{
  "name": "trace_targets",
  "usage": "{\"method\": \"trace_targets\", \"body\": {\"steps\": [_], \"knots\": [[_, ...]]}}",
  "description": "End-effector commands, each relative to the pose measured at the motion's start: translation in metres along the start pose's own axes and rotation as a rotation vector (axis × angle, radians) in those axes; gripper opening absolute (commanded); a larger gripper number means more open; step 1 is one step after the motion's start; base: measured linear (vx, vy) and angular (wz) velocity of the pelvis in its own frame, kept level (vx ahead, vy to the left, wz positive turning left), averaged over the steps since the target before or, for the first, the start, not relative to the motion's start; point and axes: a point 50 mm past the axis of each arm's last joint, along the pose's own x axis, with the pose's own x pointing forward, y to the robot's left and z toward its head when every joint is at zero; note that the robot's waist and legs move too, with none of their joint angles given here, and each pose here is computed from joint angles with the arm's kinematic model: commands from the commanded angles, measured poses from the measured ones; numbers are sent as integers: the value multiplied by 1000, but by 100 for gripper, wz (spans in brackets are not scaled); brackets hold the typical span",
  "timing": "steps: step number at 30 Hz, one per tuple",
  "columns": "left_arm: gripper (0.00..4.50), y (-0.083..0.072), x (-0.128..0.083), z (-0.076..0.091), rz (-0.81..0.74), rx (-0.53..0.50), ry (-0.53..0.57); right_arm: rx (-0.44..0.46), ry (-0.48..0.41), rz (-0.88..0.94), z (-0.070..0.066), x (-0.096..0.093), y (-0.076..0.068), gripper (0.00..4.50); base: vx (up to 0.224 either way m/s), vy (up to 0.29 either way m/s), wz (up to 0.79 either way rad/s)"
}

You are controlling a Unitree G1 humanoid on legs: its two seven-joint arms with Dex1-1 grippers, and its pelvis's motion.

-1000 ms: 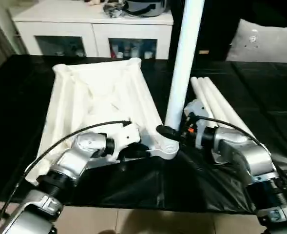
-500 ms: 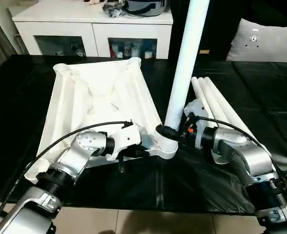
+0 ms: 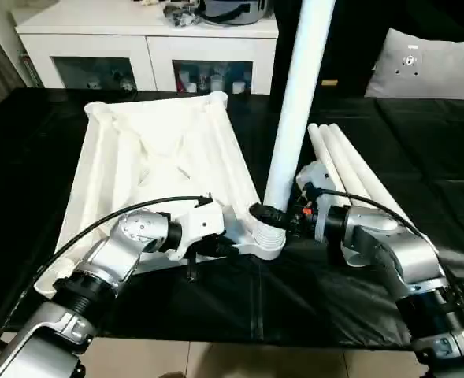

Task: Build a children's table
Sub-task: Insert table leg to table base

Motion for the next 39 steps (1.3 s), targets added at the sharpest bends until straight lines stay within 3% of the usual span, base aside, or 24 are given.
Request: {"method": "trace_targets", "body": {"steps": [1, 7, 13, 20, 25, 29, 36, 39], "knots": [[0, -2, 2, -6, -16, 21, 56, 104, 40, -58, -25, -12, -8, 189, 0, 0, 0], [0, 2, 1, -7, 21, 15, 59, 72, 24, -86, -41, -21, -5, 189, 0, 0, 0], [0, 3, 0, -8, 22, 13, 58, 11, -21, -162, -43, -27, -6, 188, 0, 0, 0], [0, 2, 1, -9, 10, 18, 63, -80, -1, -163, -47, -27, -4, 188, 0, 0, 0], [0, 1, 0, -10, -10, 28, 77, -114, 71, -132, -56, -24, -1, 188, 0, 0, 0], [0, 2, -1, -11, -23, 42, 93, -128, 111, -109, -56, -19, -3, 188, 0, 0, 0], [0, 11, -6, -7, -44, 76, 121, -169, 275, 74, -57, -12, 0, 188, 0, 0, 0], [0, 13, -7, -7, -39, 78, 124, -175, 284, 84, -58, -11, 0, 188, 0, 0, 0]]}}
